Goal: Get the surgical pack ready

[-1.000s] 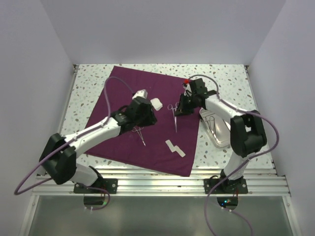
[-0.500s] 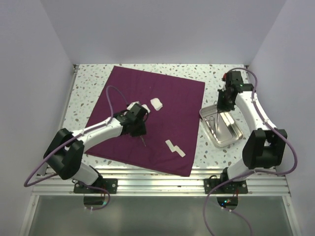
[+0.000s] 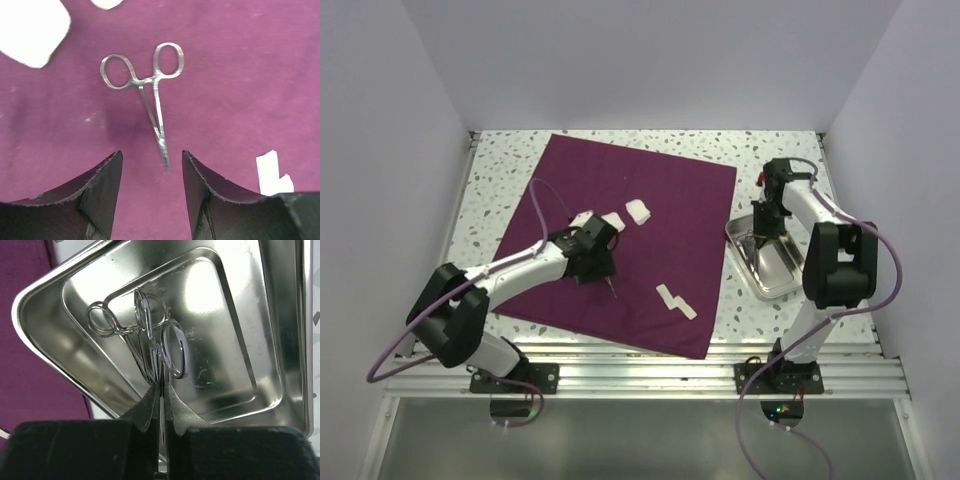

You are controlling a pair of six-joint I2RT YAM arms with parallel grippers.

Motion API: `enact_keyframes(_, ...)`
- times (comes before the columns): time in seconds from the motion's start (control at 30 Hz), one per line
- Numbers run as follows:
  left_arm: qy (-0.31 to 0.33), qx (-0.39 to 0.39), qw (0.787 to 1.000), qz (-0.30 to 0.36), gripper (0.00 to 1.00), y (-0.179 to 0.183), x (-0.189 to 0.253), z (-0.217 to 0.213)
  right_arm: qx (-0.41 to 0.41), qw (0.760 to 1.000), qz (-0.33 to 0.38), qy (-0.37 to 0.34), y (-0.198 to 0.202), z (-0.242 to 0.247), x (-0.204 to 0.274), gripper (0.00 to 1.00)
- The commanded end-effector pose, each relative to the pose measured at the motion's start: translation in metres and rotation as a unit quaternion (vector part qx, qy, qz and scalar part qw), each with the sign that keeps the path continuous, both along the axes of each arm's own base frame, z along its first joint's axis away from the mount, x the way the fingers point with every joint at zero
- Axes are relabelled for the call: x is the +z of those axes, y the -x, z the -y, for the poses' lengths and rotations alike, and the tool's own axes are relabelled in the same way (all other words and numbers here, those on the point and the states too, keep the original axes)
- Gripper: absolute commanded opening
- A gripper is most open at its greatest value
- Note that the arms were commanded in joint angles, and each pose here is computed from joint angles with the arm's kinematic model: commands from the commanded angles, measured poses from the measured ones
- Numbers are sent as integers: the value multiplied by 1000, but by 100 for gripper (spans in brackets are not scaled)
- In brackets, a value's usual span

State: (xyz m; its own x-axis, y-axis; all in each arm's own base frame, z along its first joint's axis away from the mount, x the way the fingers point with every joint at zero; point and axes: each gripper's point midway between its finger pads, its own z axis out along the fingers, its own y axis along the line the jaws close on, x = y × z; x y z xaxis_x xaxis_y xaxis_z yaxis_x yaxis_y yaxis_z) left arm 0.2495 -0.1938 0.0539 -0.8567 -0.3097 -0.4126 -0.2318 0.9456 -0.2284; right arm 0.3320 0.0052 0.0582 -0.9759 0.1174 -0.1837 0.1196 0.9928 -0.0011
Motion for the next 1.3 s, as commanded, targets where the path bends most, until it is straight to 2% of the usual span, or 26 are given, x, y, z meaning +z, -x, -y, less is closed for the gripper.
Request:
enact_keyframes(0.0, -40, 36, 999, -10, 55, -6, -2, -12, 0, 1000, 2, -11, 1, -1, -5, 10)
enact_keyframes(0.07, -58, 43, 997, -18, 55, -10, -8, -14, -2, 1000, 12, -12, 0, -1, -3, 28)
enact_keyframes(0.1, -62, 45, 997, -19, 53, -12, -9, -13, -8, 1000, 25, -3, -2, 2, 5, 40)
enact_keyframes(0.2, -72, 61, 995, -23, 51, -15, -15, -14, -24, 998, 62, 23, -10, 6, 30, 47)
enact_keyframes(0.3, -75, 75, 994, -21, 44, -20, -15, -12, -14, 991, 121, 57, -15, -10, 69, 48)
enact_keyframes(0.5, -107, 94, 989, -35, 38, -19, -22, -7, 44, 980, 192, 3, -15, -66, 108, 49)
enact_keyframes(0.73, -125, 97, 987, -8, 35, -28, -14, -2, 85, 976, 200, -33, -11, -93, 112, 49)
enact_keyframes(1.27, -148, 104, 982, -56, 38, -4, -35, 4, 83, 973, 208, -49, -6, -97, 107, 50)
